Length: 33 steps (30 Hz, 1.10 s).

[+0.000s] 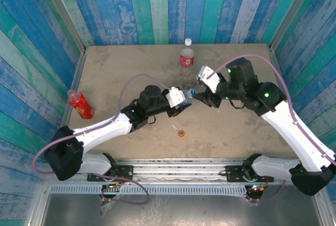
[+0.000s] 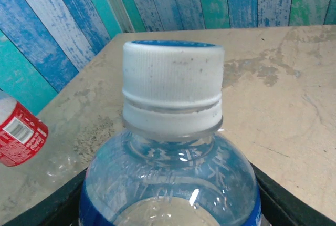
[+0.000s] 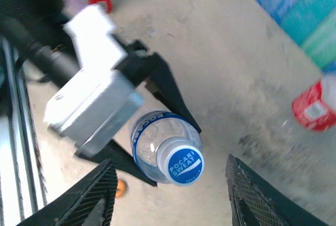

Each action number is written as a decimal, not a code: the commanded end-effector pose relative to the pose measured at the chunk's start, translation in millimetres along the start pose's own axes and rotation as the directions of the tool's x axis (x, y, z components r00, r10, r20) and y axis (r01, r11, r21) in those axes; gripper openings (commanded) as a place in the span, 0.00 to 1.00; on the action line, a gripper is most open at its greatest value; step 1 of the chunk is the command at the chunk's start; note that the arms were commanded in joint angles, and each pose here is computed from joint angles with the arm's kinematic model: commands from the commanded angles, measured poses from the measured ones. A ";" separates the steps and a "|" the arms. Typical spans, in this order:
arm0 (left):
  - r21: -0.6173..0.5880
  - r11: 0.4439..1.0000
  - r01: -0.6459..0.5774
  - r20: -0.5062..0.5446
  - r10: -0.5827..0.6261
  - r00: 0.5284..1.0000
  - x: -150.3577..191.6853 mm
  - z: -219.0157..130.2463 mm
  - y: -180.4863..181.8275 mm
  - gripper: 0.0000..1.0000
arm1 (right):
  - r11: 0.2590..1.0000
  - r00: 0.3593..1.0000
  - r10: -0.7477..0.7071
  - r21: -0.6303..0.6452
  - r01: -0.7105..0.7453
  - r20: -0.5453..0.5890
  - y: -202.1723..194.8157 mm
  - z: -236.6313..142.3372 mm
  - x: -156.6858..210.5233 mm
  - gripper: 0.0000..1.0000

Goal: Screw on the bottle caps

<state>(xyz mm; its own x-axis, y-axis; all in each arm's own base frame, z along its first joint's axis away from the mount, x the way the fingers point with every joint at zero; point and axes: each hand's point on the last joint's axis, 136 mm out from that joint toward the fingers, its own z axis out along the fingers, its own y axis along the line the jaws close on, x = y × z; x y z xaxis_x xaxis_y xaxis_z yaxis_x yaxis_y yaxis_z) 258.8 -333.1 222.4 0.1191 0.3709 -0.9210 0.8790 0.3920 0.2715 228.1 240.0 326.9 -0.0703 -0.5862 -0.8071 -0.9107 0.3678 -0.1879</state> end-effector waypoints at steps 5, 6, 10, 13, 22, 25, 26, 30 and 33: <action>0.071 0.997 -0.017 0.067 0.012 0.998 -13.2 -19.1 -16.8 0.00 | 0.850 0.847 -0.516 -0.199 0.487 -0.132 10.4 -0.6 27.1 0.61; 0.082 0.996 -0.037 0.073 0.031 0.997 -13.6 -20.5 -19.2 0.00 | 0.847 0.839 -0.522 -0.207 0.489 -0.154 6.0 3.9 29.0 0.61; 0.069 0.992 -0.103 0.086 0.097 0.992 -13.3 -27.4 -20.5 0.00 | 0.839 0.846 -0.513 -0.293 0.458 -0.148 8.4 18.8 27.7 0.57; 0.073 0.987 -0.144 0.097 0.137 0.986 -11.5 -32.5 -24.5 0.00 | 0.838 0.860 -0.492 -0.339 0.427 -0.135 13.2 27.3 28.1 0.54; 0.044 0.989 -0.141 0.083 0.137 0.987 -10.7 -30.1 -18.2 0.00 | 0.821 0.887 -0.451 -0.434 0.371 -0.095 30.2 38.1 27.5 0.51; 0.050 0.990 -0.128 0.071 0.124 0.990 -9.3 -27.4 -17.9 0.00 | 0.812 0.892 -0.442 -0.468 0.349 -0.100 36.7 40.6 32.5 0.51; 0.053 0.991 -0.126 0.068 0.122 0.990 -8.8 -26.8 -18.3 0.00 | 0.811 0.892 -0.440 -0.474 0.344 -0.105 37.6 41.8 34.5 0.51; 0.055 0.991 -0.124 0.066 0.121 0.991 -9.0 -26.1 -18.1 0.00 | 0.823 0.896 -0.423 -0.472 0.317 -0.135 35.1 46.8 37.3 0.45; 0.058 0.989 -0.136 0.055 0.133 0.990 -5.8 -24.9 -18.7 0.00 | 0.844 0.899 -0.405 -0.445 0.298 -0.166 28.3 47.8 35.8 0.20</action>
<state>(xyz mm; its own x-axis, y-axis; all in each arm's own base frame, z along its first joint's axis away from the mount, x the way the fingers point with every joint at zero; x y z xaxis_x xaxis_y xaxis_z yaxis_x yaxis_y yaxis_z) 229.4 -319.2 220.1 0.2352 0.3800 -0.8946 0.8864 0.2937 0.3578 221.1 265.6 263.1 0.2747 -0.7805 -0.5615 -0.9613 -0.2116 -0.1762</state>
